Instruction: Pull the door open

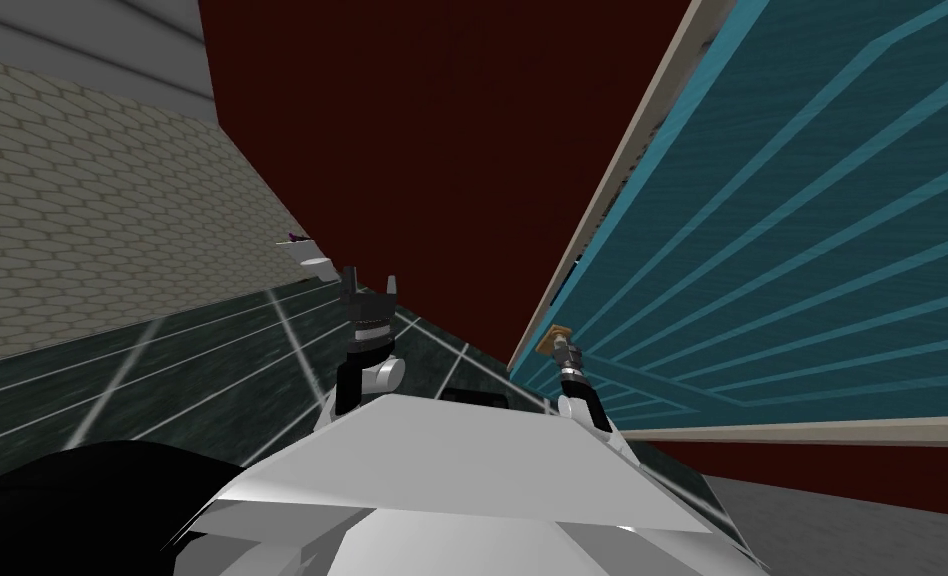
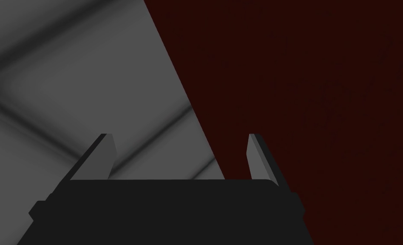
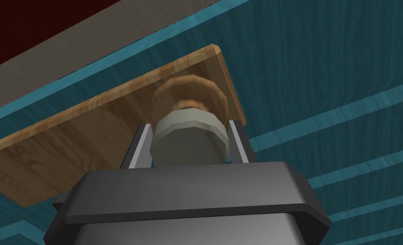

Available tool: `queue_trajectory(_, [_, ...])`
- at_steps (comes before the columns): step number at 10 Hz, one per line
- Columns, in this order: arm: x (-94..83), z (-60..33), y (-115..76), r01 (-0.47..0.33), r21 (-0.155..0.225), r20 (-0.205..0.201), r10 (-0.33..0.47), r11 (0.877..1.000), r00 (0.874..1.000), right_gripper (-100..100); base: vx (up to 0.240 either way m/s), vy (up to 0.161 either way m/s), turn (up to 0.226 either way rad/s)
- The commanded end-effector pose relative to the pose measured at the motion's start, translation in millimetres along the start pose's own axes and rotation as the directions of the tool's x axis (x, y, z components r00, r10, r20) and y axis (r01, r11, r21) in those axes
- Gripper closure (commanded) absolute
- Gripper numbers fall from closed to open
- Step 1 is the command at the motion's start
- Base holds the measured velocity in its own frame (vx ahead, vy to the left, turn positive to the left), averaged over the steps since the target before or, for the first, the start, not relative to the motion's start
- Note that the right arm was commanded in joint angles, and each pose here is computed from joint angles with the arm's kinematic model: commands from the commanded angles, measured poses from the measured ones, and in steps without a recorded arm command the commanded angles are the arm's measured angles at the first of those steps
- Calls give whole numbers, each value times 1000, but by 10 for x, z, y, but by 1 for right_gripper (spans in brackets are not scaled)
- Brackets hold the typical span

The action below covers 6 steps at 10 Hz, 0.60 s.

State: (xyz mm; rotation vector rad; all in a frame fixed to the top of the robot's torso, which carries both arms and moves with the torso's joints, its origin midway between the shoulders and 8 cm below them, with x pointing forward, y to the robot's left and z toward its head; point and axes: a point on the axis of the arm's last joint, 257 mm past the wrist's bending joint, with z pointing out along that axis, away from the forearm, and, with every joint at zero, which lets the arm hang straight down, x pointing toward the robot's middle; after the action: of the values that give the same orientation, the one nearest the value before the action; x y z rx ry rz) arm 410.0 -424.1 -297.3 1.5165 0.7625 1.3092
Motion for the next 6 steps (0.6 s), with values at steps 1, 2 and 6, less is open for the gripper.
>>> queue_trajectory(1, [16,41,-4,-71,-2,0,71,997,997,100,-49,-3,34])
queue_trajectory(2, [24,76,-10,-113,-1,1,113,994,994,100,-80,-8,62])
queue_trajectory(6, [40,142,-19,-241,1,4,241,971,971,100,-53,-13,33])
